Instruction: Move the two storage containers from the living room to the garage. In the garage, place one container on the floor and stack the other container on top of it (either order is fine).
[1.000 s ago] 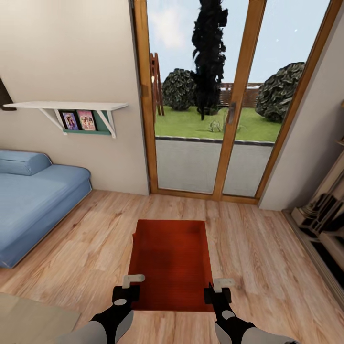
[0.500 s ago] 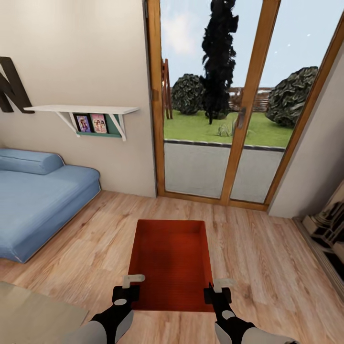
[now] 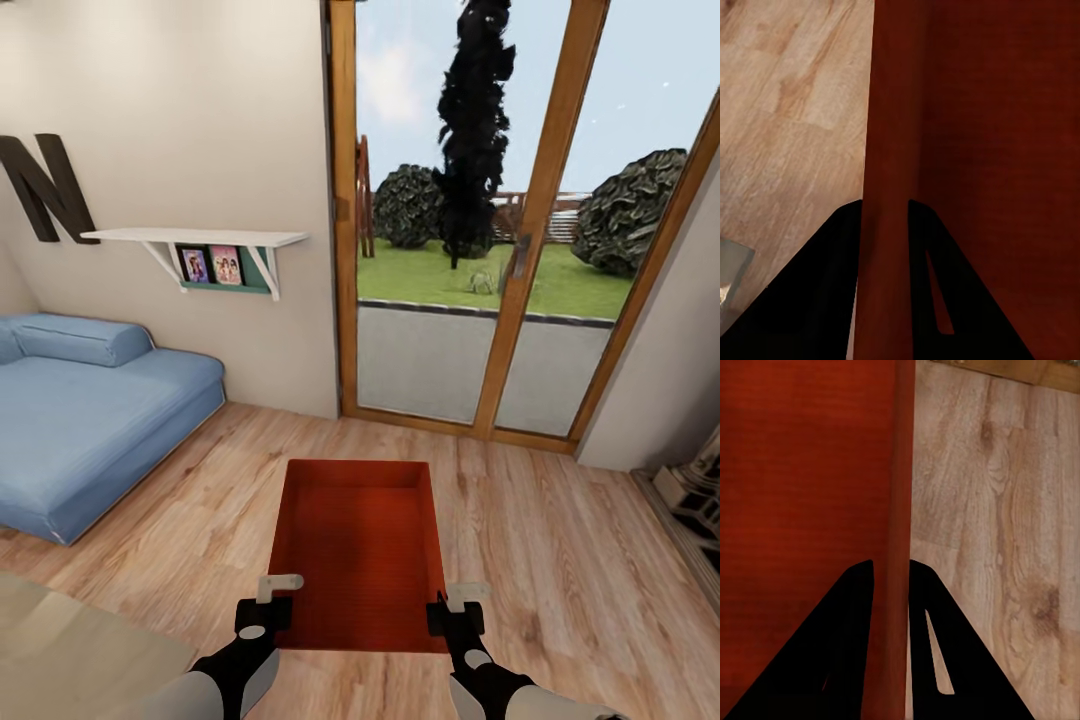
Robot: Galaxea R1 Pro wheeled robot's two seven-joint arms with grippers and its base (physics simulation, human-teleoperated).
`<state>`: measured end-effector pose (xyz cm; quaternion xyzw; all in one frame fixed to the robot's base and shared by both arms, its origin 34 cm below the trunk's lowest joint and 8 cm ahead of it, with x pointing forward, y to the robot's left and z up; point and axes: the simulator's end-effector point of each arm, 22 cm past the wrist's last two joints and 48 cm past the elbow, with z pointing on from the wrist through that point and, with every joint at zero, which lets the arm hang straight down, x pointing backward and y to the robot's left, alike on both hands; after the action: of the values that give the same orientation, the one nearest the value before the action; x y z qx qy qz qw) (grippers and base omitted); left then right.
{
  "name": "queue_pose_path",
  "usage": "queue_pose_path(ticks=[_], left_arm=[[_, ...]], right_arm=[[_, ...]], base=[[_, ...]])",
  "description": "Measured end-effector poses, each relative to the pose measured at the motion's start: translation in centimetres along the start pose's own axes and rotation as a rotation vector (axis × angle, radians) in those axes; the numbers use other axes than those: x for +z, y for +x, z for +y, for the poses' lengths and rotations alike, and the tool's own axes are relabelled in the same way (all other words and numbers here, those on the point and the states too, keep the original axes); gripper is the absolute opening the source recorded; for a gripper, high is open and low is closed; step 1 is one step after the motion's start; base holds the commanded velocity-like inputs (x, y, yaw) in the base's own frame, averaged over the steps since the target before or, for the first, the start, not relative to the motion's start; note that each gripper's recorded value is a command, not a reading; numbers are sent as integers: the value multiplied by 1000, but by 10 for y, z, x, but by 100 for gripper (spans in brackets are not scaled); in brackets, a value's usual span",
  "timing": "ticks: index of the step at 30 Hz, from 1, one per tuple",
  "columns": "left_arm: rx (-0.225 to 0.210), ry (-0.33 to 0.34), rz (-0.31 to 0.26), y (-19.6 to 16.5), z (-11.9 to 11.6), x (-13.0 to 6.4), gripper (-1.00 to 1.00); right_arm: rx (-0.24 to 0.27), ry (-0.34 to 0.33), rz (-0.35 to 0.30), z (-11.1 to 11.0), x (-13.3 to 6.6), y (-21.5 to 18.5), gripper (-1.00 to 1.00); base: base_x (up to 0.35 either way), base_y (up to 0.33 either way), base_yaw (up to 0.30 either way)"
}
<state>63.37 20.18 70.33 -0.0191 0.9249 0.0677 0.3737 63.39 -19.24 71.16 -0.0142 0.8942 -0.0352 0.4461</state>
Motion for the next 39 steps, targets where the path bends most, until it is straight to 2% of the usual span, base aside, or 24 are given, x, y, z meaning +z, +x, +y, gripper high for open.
queue_pose_path(ticks=[13,39], left_arm=[[-3,-1,-20,-11,0,-4,-100],[-9,-2,-62,-32,2,-13,-100]], right_arm=[[-1,1,-20,-1,-2,-11,-100],[2,3,-62,-2,-8,-33,-100]], base=[[0,0,62],[0,0,2]])
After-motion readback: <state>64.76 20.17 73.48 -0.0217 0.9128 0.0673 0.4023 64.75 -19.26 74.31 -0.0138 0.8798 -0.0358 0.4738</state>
